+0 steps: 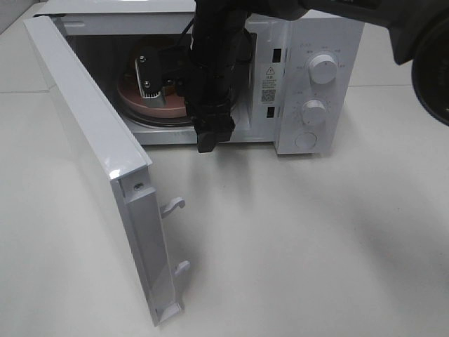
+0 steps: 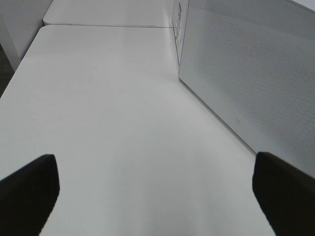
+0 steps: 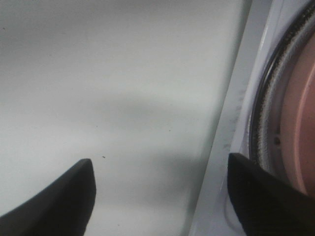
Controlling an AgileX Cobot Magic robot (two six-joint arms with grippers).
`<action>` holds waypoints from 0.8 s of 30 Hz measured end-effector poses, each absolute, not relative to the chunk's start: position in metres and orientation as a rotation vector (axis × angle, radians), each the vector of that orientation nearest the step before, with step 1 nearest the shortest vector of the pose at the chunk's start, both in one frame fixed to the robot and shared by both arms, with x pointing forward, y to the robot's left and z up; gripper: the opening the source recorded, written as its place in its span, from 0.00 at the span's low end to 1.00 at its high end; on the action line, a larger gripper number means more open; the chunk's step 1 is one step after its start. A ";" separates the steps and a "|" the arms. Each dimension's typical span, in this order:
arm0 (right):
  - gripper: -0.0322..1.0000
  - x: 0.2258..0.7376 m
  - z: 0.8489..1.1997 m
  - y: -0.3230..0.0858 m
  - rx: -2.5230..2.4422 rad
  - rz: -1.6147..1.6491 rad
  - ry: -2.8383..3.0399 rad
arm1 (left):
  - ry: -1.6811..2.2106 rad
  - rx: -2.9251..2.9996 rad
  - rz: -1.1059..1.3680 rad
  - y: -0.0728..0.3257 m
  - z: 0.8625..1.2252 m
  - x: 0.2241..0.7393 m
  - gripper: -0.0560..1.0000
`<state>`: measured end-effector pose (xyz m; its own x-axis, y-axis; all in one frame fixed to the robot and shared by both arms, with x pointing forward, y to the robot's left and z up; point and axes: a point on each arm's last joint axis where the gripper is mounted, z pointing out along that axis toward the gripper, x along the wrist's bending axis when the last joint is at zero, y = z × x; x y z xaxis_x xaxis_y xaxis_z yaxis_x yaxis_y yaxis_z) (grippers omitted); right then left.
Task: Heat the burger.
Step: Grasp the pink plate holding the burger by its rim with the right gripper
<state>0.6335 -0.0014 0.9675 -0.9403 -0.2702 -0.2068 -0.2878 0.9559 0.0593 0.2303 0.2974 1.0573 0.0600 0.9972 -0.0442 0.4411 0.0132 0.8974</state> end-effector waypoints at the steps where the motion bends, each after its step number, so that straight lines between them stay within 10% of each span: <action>1: 0.75 0.633 0.968 -0.001 -0.419 0.131 2.911 | 1.494 1.543 0.884 0.297 1.057 0.230 0.99; 24: 0.75 0.655 0.948 0.015 -0.336 0.194 2.843 | 1.494 1.543 0.884 0.297 1.057 0.230 0.99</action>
